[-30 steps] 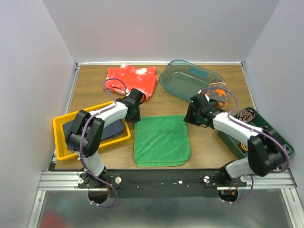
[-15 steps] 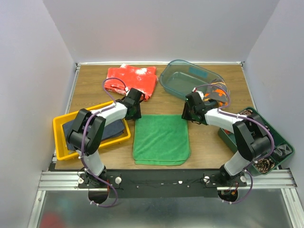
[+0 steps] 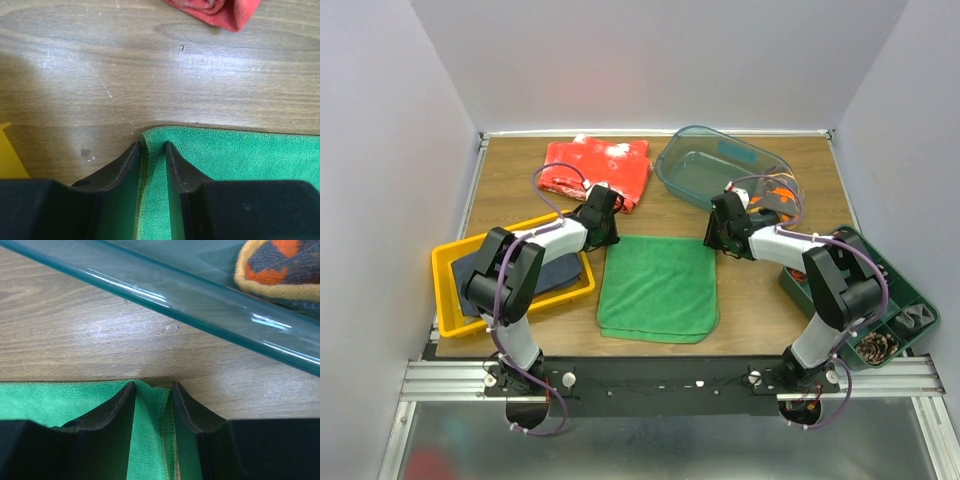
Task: Fold and stack the towels
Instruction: Flatten out the towel at the center of the board.
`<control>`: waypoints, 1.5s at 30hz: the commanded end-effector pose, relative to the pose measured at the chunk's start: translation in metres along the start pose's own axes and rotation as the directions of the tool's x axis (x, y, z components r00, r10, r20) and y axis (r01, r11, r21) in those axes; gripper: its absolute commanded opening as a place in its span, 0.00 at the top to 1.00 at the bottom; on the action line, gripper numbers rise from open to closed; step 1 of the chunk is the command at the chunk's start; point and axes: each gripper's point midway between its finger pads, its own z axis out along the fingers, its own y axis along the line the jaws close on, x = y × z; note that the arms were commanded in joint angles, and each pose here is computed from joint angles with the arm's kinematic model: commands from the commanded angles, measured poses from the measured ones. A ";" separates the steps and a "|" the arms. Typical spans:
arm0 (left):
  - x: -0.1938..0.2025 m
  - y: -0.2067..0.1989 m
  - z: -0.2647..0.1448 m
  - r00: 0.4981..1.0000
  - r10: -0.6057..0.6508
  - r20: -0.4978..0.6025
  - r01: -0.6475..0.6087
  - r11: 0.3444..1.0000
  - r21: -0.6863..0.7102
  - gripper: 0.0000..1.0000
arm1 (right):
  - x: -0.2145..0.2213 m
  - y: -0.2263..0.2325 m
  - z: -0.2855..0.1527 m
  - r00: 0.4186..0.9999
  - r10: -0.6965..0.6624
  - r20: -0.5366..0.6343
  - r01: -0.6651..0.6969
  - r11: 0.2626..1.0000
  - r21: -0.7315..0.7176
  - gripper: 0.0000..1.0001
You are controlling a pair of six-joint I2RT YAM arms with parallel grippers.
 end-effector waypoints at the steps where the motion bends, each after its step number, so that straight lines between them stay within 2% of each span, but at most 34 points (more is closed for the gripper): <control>1: 0.041 0.019 0.014 0.994 -0.011 -0.108 0.007 0.999 -0.043 0.66 | -0.006 -0.020 -0.007 1.000 -0.008 0.028 0.005 0.996 0.093 0.56; 7: 0.043 0.024 0.014 0.995 -0.018 -0.101 0.011 0.998 -0.066 0.68 | 0.001 -0.028 -0.013 1.000 -0.011 -0.003 0.011 0.992 0.125 0.53; 12: 0.043 0.024 0.019 0.995 -0.024 -0.092 0.018 0.998 -0.068 0.69 | 0.008 -0.010 -0.010 0.999 0.008 -0.031 -0.007 1.000 0.029 0.55; 16: 0.042 0.022 0.023 0.996 -0.025 -0.082 0.020 0.998 -0.053 0.75 | 0.014 -0.004 -0.005 0.999 0.022 -0.049 -0.022 1.000 -0.003 0.68; 17: 0.041 0.021 0.023 0.997 -0.025 -0.076 0.022 0.999 -0.049 0.78 | 0.016 -0.002 -0.004 0.998 0.024 -0.056 -0.025 1.000 -0.016 0.76; 18: 0.039 0.019 0.025 0.998 -0.027 -0.065 0.024 0.999 -0.040 0.80 | 0.017 -0.002 -0.004 0.998 0.029 -0.056 -0.030 0.999 -0.018 0.80; 20: 0.039 0.017 0.026 0.998 -0.031 -0.062 0.029 0.999 -0.028 0.92 | 0.015 0.000 -0.003 0.998 0.030 -0.052 -0.031 0.999 -0.024 0.92; 22: 0.035 0.015 0.024 0.998 -0.042 -0.045 0.041 0.999 -0.021 1.00 | 0.010 0.002 -0.004 0.999 0.026 -0.047 -0.027 0.999 -0.022 0.99; 26: 0.023 0.015 0.012 0.998 -0.062 0.008 0.062 0.998 -0.015 1.00 | -0.011 0.007 -0.018 1.000 0.024 -0.001 -0.024 0.999 -0.030 0.99; 32: -0.011 0.003 -0.038 0.987 -0.089 0.132 0.083 0.995 0.050 1.00 | -0.062 0.023 -0.068 0.994 0.029 0.109 -0.018 0.995 -0.098 0.99; 36: -0.030 -0.007 -0.089 0.975 -0.069 0.213 0.048 0.993 0.104 1.00 | -0.087 0.034 -0.106 0.985 0.013 0.170 0.016 0.986 -0.166 0.99; 45: -0.038 -0.024 -0.202 0.925 -0.053 0.375 -0.055 0.961 0.272 1.00 | -0.113 0.040 -0.195 0.953 0.006 0.304 0.090 0.950 -0.300 0.99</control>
